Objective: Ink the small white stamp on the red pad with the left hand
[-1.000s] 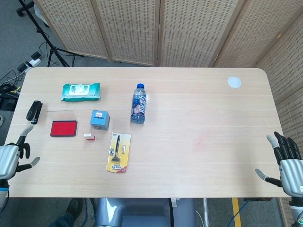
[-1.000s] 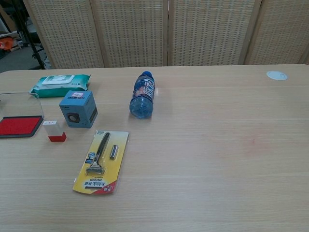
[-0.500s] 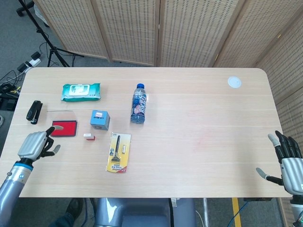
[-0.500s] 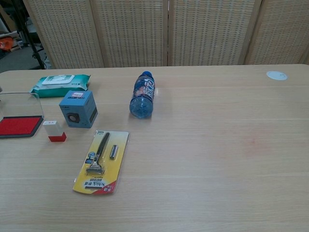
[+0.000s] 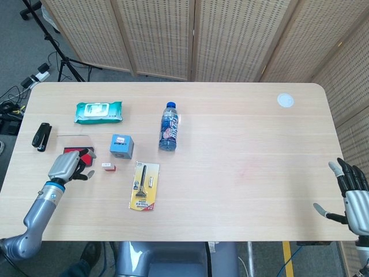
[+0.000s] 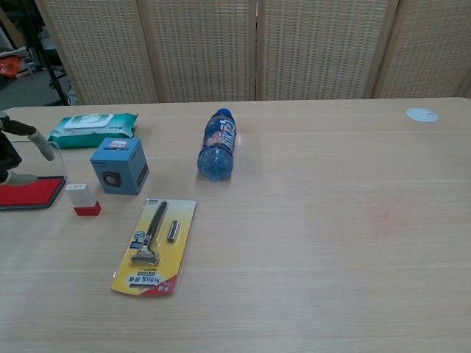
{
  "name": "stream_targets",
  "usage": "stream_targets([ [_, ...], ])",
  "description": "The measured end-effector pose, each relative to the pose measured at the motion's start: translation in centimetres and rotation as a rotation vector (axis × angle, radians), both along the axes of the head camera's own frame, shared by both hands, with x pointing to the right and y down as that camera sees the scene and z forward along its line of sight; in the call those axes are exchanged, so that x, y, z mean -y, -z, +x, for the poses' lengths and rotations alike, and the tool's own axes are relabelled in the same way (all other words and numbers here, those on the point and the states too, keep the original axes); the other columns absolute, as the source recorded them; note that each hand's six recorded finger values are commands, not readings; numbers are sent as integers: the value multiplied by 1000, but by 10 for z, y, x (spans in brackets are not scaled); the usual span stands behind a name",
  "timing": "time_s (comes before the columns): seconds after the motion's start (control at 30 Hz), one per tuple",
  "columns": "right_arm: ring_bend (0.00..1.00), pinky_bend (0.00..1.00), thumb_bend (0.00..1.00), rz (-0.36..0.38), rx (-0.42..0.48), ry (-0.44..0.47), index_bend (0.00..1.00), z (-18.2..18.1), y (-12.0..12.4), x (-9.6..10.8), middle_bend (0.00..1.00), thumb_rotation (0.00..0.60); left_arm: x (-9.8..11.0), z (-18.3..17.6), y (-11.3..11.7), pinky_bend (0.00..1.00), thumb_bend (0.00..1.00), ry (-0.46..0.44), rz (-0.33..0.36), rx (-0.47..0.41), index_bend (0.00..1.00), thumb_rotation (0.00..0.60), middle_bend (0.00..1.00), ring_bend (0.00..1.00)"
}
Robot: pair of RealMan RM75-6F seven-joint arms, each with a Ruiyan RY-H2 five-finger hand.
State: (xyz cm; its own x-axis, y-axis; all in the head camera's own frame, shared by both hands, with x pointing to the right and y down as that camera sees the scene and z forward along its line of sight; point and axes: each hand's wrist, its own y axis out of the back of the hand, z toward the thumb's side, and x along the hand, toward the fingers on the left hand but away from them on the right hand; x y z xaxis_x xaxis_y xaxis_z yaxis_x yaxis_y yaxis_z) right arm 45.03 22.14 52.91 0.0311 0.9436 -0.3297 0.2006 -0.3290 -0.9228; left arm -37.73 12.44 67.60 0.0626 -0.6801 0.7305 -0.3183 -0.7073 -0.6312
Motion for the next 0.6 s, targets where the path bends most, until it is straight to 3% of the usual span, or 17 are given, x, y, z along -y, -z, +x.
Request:
stream_targets([
  [0.17,0,0,0,-5,4,-2,0,0,-1,1,0,600,5,8,-8,931,268,-20,-25,25,461,600,988,949],
  [0.43,0,0,0,-14,6,-6,0,1,-3,2,0,600,12,20,-23,931,285,-11,-80,84,463,600,988,949],
  [0.6,0,0,0,-19,8,-9,0,2,-4,3,0,600,19,29,-33,931,286,-15,-81,105,463,600,988,949],
])
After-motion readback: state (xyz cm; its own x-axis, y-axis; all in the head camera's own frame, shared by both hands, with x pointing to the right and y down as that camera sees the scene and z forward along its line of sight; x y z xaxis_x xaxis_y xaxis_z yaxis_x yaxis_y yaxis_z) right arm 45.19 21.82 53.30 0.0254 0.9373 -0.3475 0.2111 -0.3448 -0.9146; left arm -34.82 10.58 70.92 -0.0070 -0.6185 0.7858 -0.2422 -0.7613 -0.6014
